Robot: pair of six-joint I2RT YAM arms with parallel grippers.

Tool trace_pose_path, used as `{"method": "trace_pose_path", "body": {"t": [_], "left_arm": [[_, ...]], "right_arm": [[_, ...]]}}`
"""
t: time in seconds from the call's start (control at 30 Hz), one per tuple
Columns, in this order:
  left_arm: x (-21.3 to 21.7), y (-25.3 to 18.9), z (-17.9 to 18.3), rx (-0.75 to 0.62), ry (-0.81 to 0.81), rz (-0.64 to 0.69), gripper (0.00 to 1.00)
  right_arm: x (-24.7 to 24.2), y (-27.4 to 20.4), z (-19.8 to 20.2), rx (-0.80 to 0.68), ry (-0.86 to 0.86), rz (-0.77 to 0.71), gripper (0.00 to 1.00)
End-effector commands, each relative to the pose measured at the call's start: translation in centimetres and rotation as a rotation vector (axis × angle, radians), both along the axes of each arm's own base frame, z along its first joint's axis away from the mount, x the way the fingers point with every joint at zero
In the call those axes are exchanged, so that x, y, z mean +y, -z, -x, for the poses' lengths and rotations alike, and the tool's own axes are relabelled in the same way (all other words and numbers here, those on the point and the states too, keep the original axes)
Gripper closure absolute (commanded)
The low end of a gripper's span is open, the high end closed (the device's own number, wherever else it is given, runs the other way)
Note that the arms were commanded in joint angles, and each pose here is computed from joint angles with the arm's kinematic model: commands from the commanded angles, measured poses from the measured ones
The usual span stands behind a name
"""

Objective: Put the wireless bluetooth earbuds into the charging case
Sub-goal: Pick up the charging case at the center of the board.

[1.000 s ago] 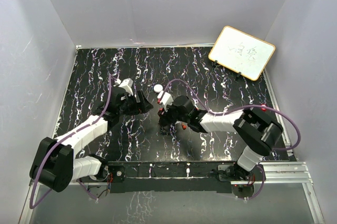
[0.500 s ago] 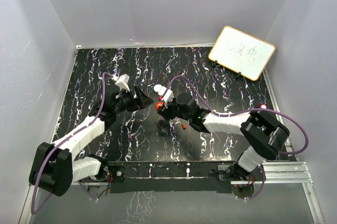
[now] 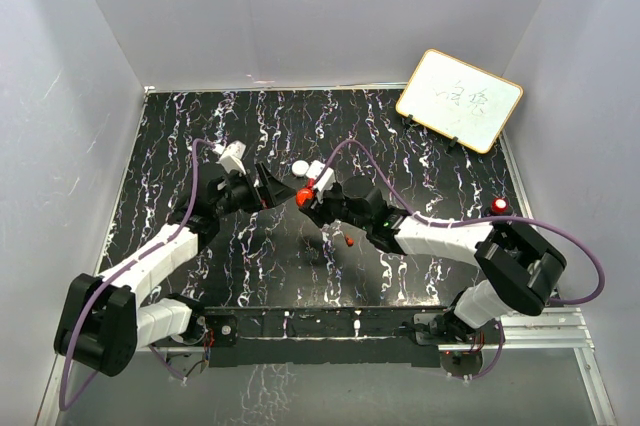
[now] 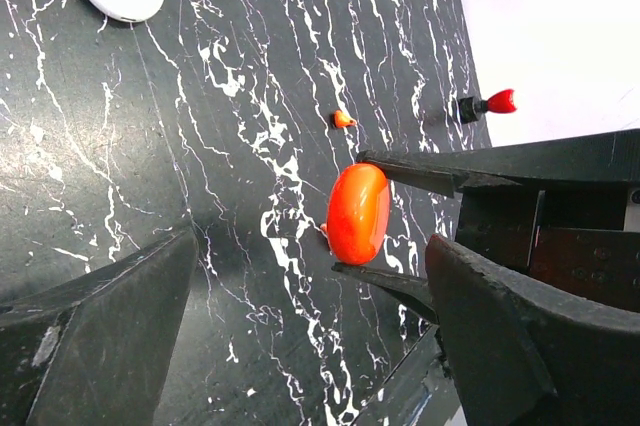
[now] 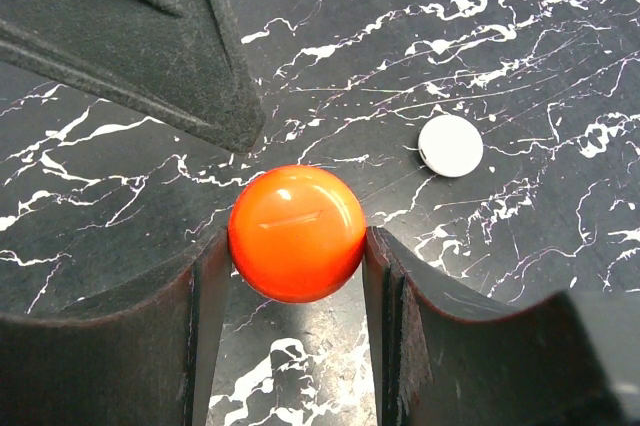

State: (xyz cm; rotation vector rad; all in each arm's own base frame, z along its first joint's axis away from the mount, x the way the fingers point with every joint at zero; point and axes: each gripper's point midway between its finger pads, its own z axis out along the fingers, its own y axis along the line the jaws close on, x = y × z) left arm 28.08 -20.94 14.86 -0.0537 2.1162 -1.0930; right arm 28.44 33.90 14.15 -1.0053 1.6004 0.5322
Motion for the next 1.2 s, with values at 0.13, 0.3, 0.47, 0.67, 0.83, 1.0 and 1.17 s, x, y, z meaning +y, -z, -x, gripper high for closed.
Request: {"method": "trace_pose_path", "body": {"t": [0.13, 0.3, 0.47, 0.67, 0.83, 1.0, 1.17], "left_arm": [[-0.1, -2.8, -0.3, -0.052, -0.018, 0.063, 0.01], [-0.6, -3.6, -0.8, -0.081, 0.003, 0.086, 0.01], [-1.6, -4.3, -1.4, -0.102, 0.054, 0.105, 0.01], [-2.2, -5.0, -1.6, -0.108, 0.107, 0.101, 0.02], [-1.9, -6.0, -1.3, -0.131, 0.105, 0.105, 0.04], [-2.6, -6.4, -1.0, -0.132, 0.152, 0.135, 0.06], [-3.2, -6.1, -0.6, -0.113, 0.197, 0.154, 0.07]], "right_arm": [[1.4, -3.8, -0.4, -0.062, -0.027, -0.069, 0.86], [1.3, -4.4, -0.6, -0.074, -0.019, -0.067, 0.86], [1.1, -4.6, -0.6, -0.084, -0.016, -0.065, 0.86], [0.4, -4.6, -0.4, -0.089, -0.002, -0.066, 0.86], [0.4, -4.3, -0.1, -0.085, -0.011, -0.07, 0.87], [0.5, -4.4, 0.3, -0.082, -0.031, -0.079, 0.87], [0.4, -4.7, 0.3, -0.088, -0.03, -0.083, 0.87]]}}
